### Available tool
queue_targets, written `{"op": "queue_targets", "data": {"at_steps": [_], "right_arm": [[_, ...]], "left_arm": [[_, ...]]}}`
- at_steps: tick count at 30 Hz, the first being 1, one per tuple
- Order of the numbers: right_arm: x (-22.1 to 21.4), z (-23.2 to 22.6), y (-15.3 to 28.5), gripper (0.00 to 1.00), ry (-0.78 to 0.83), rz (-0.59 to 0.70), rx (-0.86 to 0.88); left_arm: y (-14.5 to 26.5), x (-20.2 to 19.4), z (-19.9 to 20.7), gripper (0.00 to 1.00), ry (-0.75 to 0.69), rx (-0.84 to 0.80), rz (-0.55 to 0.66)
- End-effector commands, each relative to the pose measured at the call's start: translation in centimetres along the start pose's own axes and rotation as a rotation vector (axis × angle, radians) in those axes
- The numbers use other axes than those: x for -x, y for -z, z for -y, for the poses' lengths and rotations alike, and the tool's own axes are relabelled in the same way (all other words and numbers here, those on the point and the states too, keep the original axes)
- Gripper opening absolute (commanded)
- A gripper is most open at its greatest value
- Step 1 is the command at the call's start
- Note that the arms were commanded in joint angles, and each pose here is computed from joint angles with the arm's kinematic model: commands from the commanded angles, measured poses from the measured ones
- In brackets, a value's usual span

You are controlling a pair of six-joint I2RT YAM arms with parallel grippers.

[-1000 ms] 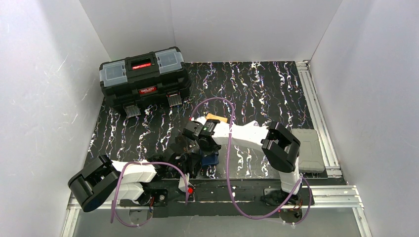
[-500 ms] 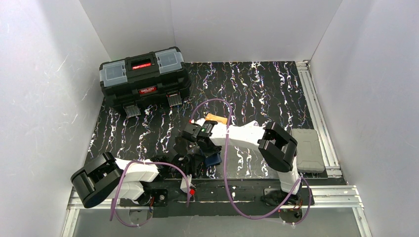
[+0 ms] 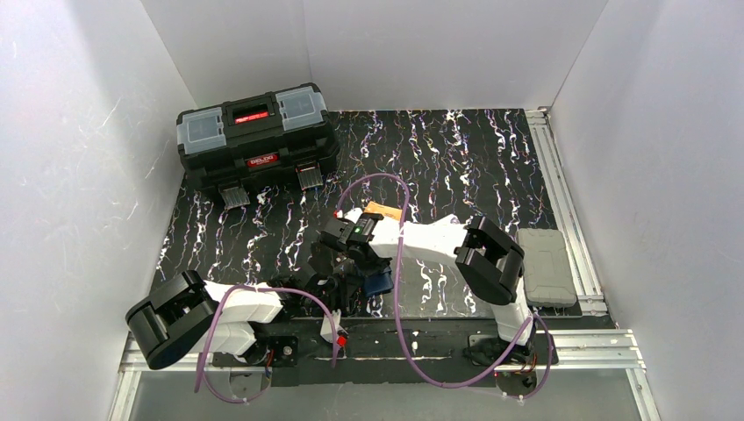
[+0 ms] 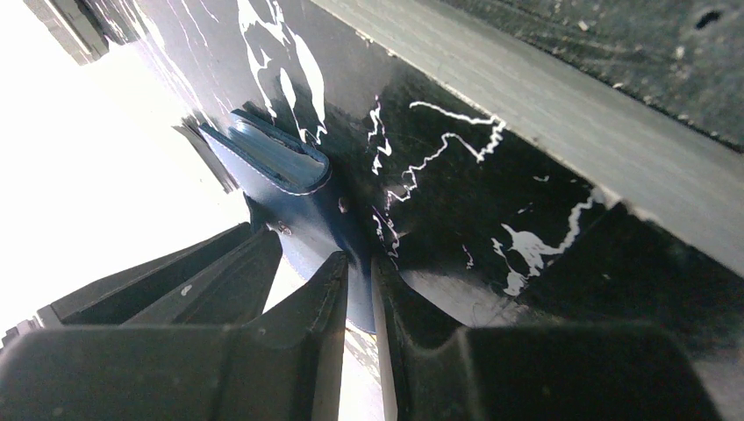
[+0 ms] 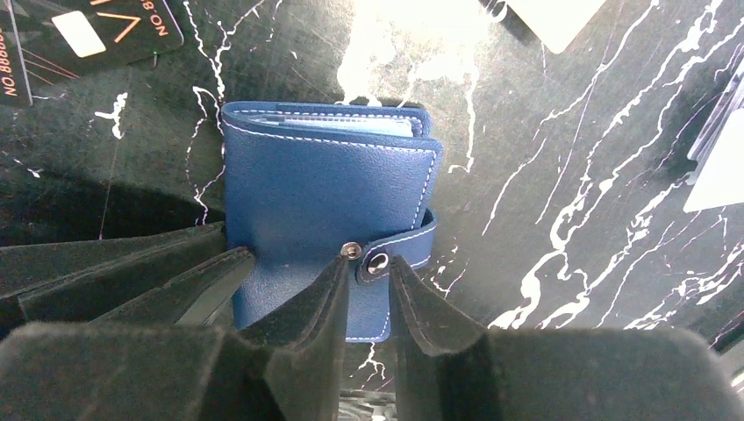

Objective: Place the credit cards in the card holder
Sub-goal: Close the card holder at the center of the board.

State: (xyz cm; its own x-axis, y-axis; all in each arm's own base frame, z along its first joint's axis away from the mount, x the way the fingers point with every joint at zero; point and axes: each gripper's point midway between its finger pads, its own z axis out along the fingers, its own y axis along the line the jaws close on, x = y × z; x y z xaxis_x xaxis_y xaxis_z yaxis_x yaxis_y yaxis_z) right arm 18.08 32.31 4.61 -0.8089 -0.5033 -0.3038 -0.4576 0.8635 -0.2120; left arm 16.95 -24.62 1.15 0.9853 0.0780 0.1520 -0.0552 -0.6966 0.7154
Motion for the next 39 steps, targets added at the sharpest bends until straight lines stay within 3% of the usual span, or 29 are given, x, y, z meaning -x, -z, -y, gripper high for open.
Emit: {"op": "queue_targets", "data": {"at_steps": [1, 13, 21, 29, 33, 39], "right_arm": [[1.3, 0.0, 1.1, 0.30, 0.005, 0.044, -0.018], [0.8, 0.0, 0.5, 0.21, 0.013, 0.021, -0.028], [1.2, 0.6, 1.0, 0.01, -0.005, 0.047, -0.047], [1.4, 1.3, 1.9, 0.01, 0.033, 0.080, -0.130], [1.4, 0.9, 2.0, 0.30, 0.076, 0.093, -0.160], [1.1, 0.1, 1.5, 0.40, 0.094, 0.075, -0.136]], "left_arm": [[0.2, 5.3, 7.9, 0.17, -0.052, -0.276, 0.193], [0.2, 5.2, 7.7, 0.16, -0.042, -0.270, 0.187], [0.2, 5.2, 7.7, 0.16, -0.044, -0.272, 0.187], [0.2, 5.4, 7.8, 0.16, -0.044, -0.273, 0.192], [0.2, 5.3, 7.7, 0.16, -0.042, -0.272, 0.190], [0.2, 5.2, 7.6, 0.16, -0.041, -0.271, 0.187]]}}
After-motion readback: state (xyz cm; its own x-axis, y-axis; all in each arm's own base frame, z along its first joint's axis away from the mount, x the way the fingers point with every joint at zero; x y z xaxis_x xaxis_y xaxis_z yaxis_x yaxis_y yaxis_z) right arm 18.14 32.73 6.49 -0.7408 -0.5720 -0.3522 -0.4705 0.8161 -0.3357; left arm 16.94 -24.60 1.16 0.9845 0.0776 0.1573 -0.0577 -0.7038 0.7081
